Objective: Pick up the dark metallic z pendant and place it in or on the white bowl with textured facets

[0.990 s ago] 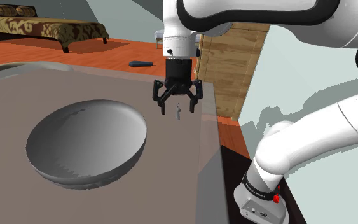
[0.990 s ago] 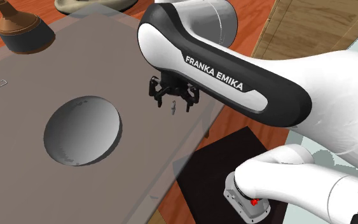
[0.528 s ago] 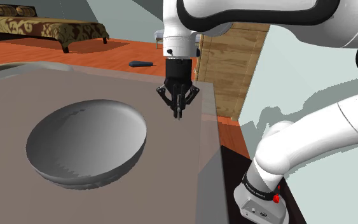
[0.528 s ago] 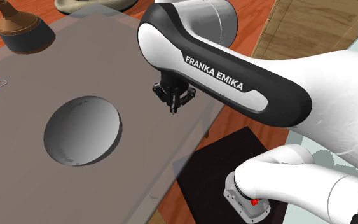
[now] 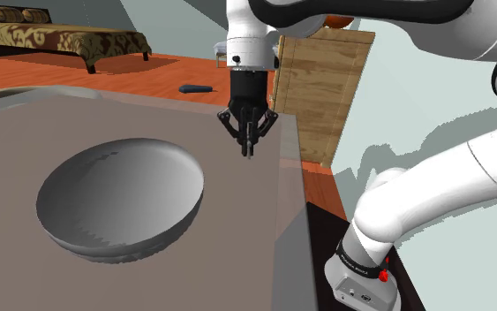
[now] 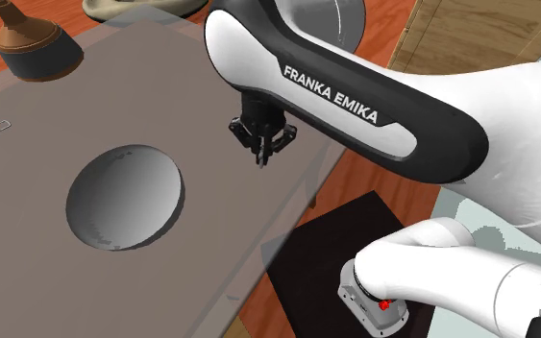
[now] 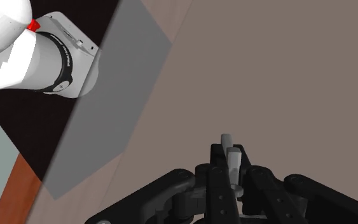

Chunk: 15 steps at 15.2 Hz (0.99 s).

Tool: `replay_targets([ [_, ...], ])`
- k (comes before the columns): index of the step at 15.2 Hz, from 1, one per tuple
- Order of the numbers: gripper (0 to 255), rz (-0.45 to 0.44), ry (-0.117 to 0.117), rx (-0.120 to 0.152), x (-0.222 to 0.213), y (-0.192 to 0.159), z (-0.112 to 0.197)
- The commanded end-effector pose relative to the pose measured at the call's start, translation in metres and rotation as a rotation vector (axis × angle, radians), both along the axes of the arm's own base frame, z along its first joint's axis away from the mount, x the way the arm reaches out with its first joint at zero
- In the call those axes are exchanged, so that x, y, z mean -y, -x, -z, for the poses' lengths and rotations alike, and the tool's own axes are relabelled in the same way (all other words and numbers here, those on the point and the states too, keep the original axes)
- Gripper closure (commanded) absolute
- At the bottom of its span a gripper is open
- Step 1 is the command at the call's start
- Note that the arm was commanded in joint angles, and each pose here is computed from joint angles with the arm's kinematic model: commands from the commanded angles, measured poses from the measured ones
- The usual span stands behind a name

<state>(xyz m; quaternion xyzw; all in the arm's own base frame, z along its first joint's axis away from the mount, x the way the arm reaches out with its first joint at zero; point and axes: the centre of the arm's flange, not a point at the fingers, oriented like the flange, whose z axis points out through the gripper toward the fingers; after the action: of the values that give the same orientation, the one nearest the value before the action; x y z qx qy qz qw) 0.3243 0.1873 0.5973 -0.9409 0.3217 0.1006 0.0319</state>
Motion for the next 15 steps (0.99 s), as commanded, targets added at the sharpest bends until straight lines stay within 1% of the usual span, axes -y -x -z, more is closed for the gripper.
replay_targets([
  [1,255,0.000,0.000,0.000,0.000,0.000,-0.010],
  [15,255,0.000,0.000,0.000,0.000,0.000,-0.084],
])
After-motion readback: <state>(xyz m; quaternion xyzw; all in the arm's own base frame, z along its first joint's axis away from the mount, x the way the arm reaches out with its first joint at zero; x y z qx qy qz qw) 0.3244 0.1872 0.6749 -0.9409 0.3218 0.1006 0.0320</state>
